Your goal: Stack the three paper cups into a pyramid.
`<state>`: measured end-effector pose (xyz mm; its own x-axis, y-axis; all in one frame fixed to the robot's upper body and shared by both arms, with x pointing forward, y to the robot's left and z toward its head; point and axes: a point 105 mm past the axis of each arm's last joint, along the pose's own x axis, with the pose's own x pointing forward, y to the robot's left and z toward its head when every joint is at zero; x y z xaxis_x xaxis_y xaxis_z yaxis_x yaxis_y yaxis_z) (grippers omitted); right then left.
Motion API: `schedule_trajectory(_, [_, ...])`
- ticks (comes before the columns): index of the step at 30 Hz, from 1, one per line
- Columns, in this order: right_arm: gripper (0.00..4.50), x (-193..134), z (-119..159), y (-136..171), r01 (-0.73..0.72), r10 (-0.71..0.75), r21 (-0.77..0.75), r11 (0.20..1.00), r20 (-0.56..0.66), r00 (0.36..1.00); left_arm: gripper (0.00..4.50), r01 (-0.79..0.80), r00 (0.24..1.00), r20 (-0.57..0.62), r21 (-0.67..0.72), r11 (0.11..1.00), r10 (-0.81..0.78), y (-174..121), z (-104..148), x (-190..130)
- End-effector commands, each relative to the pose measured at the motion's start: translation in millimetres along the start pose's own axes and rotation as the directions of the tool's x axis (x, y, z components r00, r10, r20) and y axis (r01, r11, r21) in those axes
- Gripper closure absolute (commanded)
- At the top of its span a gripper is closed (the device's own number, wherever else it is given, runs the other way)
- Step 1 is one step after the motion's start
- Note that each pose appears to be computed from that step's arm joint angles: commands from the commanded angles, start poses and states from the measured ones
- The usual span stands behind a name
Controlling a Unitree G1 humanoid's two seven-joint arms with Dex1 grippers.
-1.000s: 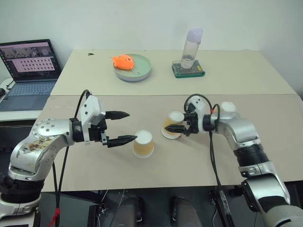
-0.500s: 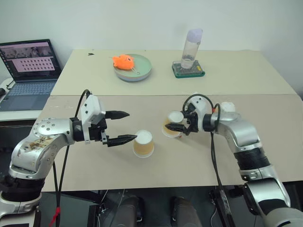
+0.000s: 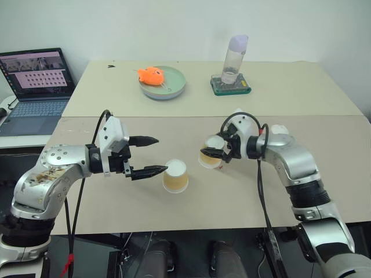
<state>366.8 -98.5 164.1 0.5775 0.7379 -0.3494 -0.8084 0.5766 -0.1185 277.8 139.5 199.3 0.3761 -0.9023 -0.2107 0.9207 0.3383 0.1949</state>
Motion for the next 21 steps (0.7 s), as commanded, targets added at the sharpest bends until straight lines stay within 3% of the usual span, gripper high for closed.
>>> schedule_trajectory(1, [0.01,-15,41,3,0.008,-0.001,-0.072,0.997,0.107,0.994,0.00,-0.013,1.000,0.005,0.049,0.999,0.013,3,10,-3])
schedule_trajectory(8, [0.01,-38,69,6,0.038,-0.024,-0.077,0.996,0.181,0.983,0.00,-0.016,1.000,0.003,0.052,0.999,0.016,4,10,-4])
schedule_trajectory(10, [0.01,-60,88,-7,0.125,-0.111,-0.040,0.991,0.260,0.959,0.00,-0.021,1.000,0.002,0.057,0.998,0.021,4,10,-5])
schedule_trajectory(13, [0.01,-84,95,-30,0.274,-0.268,0.022,0.961,0.301,0.915,0.00,-0.027,1.000,0.003,0.058,0.998,0.026,5,10,-6])
schedule_trajectory(14, [0.01,-98,93,-44,0.360,-0.361,0.062,0.931,0.310,0.879,0.00,-0.032,0.999,0.002,0.060,0.998,0.032,5,10,-6])
schedule_trajectory(16, [0.01,-140,77,-74,0.625,-0.626,0.102,0.774,0.279,0.728,0.00,-0.050,0.999,0.001,0.058,0.997,0.050,7,10,-8])
schedule_trajectory(17, [0.01,-163,65,-80,0.750,-0.743,0.085,0.656,0.249,0.622,0.00,-0.057,0.998,-0.004,0.058,0.997,0.057,8,9,-10])
schedule_trajectory(19, [0.01,-179,49,-73,0.838,-0.833,0.096,0.537,0.218,0.508,0.00,-0.062,0.998,-0.013,0.056,0.997,0.063,10,8,-13])
schedule_trajectory(21, [0.01,-180,42,-66,0.867,-0.863,0.102,0.487,0.208,0.460,0.00,-0.064,0.998,-0.015,0.052,0.997,0.065,11,7,-14])
